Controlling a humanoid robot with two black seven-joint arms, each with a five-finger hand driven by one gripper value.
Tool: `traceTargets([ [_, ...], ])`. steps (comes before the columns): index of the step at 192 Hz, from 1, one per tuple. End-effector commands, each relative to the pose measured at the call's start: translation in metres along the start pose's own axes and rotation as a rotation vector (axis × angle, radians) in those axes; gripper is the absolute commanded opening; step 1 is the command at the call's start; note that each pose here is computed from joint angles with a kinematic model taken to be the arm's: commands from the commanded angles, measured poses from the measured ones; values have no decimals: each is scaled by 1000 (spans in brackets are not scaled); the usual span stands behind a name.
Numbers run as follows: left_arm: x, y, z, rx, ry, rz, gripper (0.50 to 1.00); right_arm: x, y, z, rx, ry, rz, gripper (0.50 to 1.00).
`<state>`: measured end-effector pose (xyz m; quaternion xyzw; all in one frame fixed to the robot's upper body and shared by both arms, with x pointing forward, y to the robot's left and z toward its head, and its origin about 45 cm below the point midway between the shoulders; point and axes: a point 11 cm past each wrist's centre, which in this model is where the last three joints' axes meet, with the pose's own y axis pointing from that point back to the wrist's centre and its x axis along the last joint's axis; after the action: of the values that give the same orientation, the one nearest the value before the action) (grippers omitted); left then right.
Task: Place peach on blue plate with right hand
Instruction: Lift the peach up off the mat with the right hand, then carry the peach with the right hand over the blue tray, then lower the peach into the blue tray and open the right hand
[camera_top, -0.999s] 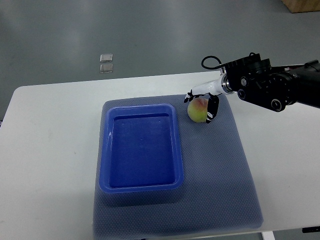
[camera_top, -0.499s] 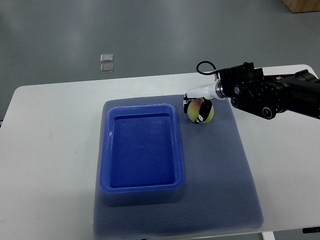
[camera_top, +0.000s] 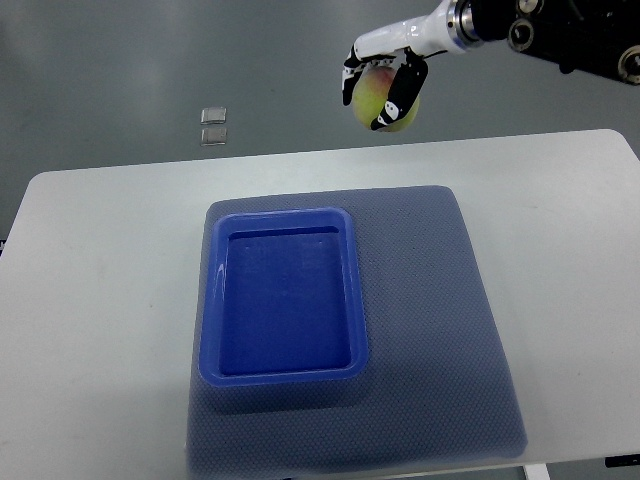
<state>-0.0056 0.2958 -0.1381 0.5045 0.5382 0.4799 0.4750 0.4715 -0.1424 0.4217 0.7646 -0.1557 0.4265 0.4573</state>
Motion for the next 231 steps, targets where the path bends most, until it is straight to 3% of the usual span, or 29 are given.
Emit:
traceTargets([
  [1, -1, 0, 0, 0, -2, -1, 1000, 19, 29, -17, 30, 35, 21, 500],
  [36, -4, 0, 0, 0, -2, -11, 1000, 20, 31, -25, 40, 54, 25, 500],
  [55, -5, 0, -1, 1, -2, -14, 1000, 14, 17, -43, 72, 76, 4, 500],
  [56, -5, 0, -1, 1, -2, -15, 1000, 8, 3, -61, 105, 89, -7, 500],
  [62, -5, 0, -1, 1, -2, -15, 1000, 3, -6, -74, 131, 87, -13, 500],
  [75, -5, 0, -1, 1, -2, -14, 1000, 0, -11, -80, 146, 80, -12, 500],
  [76, -5, 0, -1, 2, -3, -13, 1000, -13, -28, -99, 188, 66, -36, 500],
  [84, -5, 0, -1, 1, -2, -14, 1000, -23, -43, -113, 211, 60, -50, 500],
  [95, -5, 0, -1, 1, -2, -14, 1000, -23, -43, -113, 211, 60, -50, 500],
  [96, -5, 0, -1, 1, -2, -14, 1000, -34, -62, -131, 234, 65, -64, 500],
  [106, -5, 0, -2, 3, -1, -14, 1000, -50, -82, -145, 251, 65, -81, 500],
  [134, -5, 0, -4, 6, 0, -14, 1000, -60, -99, -132, 224, 19, -71, 500],
  [137, -5, -1, -4, 7, 0, -14, 1000, -70, -107, -115, 197, -16, -73, 500],
  [168, -5, -1, -5, 9, 0, -14, 1000, -107, -124, -85, 162, -110, -92, 500],
  [231, -4, -1, -6, 10, -2, -13, 1000, -155, -135, -78, 182, -189, -165, 500],
])
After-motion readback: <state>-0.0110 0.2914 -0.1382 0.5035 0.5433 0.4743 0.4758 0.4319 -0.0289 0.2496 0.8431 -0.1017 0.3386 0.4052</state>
